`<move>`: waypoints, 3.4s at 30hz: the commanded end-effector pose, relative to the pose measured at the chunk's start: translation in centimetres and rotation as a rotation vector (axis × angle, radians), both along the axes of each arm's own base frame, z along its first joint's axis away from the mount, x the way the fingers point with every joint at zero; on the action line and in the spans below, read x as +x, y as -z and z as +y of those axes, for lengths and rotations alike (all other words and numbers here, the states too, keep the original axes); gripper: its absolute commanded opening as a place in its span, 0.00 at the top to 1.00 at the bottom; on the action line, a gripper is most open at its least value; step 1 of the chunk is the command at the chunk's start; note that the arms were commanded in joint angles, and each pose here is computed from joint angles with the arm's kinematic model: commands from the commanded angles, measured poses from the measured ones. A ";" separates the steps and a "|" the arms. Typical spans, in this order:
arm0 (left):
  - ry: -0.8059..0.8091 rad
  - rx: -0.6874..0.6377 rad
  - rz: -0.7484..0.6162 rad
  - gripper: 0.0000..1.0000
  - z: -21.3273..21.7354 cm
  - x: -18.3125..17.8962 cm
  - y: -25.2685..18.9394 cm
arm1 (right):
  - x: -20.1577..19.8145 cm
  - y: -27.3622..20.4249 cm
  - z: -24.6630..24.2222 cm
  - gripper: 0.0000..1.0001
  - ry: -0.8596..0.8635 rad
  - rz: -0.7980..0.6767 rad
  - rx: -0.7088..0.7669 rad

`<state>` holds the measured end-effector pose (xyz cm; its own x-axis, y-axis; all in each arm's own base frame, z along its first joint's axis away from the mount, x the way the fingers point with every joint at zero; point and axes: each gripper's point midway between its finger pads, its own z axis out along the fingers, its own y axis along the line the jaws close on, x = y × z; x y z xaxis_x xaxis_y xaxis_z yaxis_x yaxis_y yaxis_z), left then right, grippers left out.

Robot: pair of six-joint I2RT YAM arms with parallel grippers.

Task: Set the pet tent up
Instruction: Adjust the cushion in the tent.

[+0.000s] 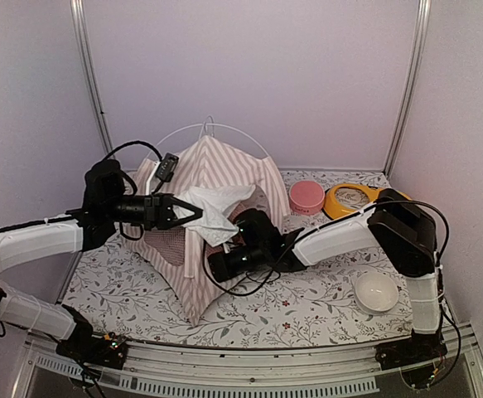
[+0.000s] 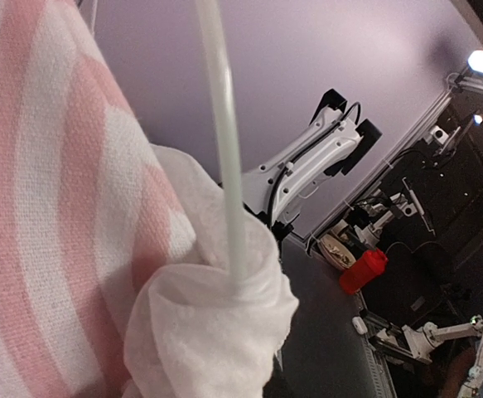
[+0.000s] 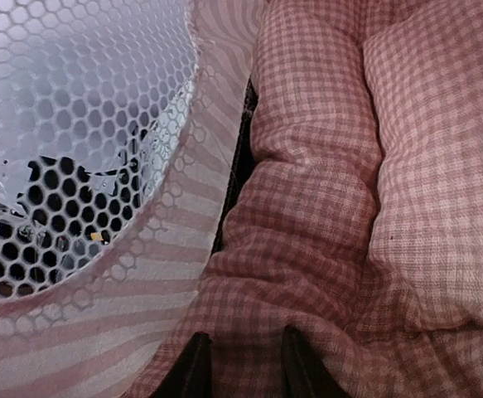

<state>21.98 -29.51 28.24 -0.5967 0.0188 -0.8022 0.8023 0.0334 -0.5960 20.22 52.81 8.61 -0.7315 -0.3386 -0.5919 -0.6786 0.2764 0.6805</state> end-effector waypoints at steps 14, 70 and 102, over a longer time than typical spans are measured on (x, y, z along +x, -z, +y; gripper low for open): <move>-0.174 0.004 -0.041 1.00 2.2 2.5 -2.0 | 4.4 -3.0 -4.1 0.15 0.281 -0.208 -0.210; -0.561 0.019 0.011 1.00 6.0 6.9 -1.4 | 10.9 -8.7 -0.3 0.05 0.305 -0.547 -0.164; -0.695 0.339 -0.286 1.00 11.4 15.1 -9.8 | 5.4 -17.7 -6.9 0.05 0.367 -0.471 0.054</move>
